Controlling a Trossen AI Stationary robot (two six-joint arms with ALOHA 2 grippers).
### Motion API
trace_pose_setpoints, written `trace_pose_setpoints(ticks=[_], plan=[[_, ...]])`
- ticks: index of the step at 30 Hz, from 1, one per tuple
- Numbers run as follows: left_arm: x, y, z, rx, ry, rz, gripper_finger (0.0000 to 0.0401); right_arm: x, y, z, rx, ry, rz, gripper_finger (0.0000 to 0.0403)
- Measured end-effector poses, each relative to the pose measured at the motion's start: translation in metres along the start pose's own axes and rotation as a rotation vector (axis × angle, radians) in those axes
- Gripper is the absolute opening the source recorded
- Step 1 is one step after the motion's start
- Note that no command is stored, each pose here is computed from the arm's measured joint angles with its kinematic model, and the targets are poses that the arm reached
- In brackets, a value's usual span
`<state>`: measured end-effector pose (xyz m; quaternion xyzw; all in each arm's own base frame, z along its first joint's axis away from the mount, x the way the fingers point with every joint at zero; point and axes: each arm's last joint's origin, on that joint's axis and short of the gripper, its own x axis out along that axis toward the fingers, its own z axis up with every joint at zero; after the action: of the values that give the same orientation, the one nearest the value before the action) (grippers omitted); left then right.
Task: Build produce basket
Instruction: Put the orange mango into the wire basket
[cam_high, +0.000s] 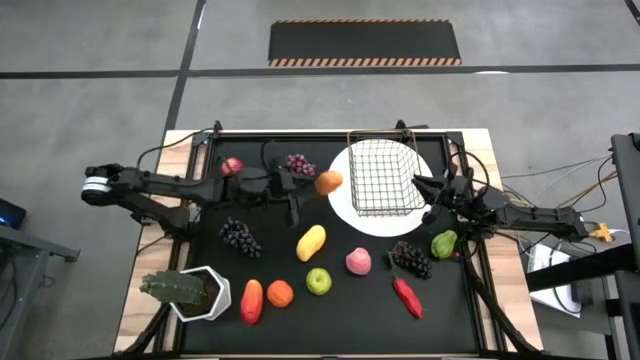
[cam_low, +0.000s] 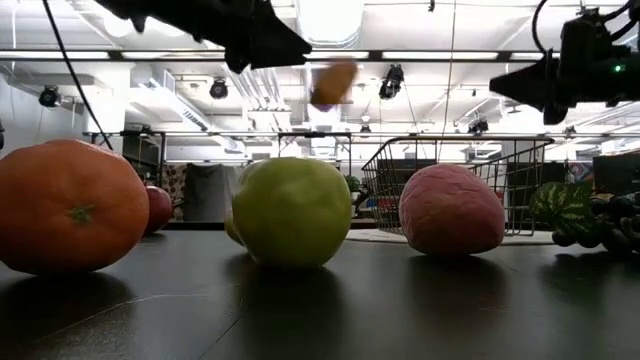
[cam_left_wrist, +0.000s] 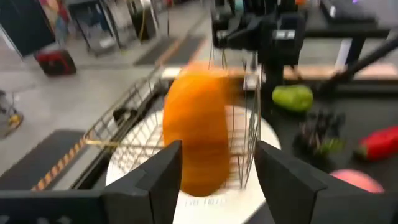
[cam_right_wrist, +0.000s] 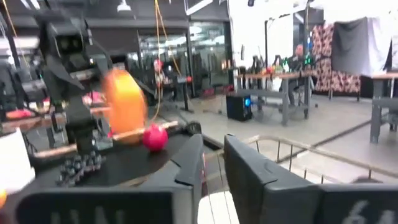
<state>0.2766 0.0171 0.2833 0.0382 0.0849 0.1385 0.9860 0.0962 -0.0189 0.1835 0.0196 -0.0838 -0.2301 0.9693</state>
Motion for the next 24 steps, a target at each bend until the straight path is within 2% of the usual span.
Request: trace_pose_setpoints(ticks=[4,7,15,19,24], plan=[[0.001,-0.001,-0.008,-0.042,-0.154,0.009,0.0182,0.000,0.001,0.007,0.011,-0.067,0.028,0.0112],[0.005,-0.002,-0.013,-0.053,-0.208,0.012,0.0182,-0.001,0.001,0.012,0.031,-0.120,0.047,0.0147],[0.016,-0.006,-0.028,-0.036,-0.140,0.008,0.0184,0.000,0.001,0.013,0.064,-0.126,0.051,0.0210],[0.023,-0.003,-0.030,-0.028,-0.122,0.058,0.0184,0.000,0.002,0.014,0.084,-0.119,0.055,0.0221],[0.031,0.007,-0.019,0.049,-0.055,0.097,0.0184,0.000,0.003,0.026,0.088,-0.137,0.082,0.0224]])
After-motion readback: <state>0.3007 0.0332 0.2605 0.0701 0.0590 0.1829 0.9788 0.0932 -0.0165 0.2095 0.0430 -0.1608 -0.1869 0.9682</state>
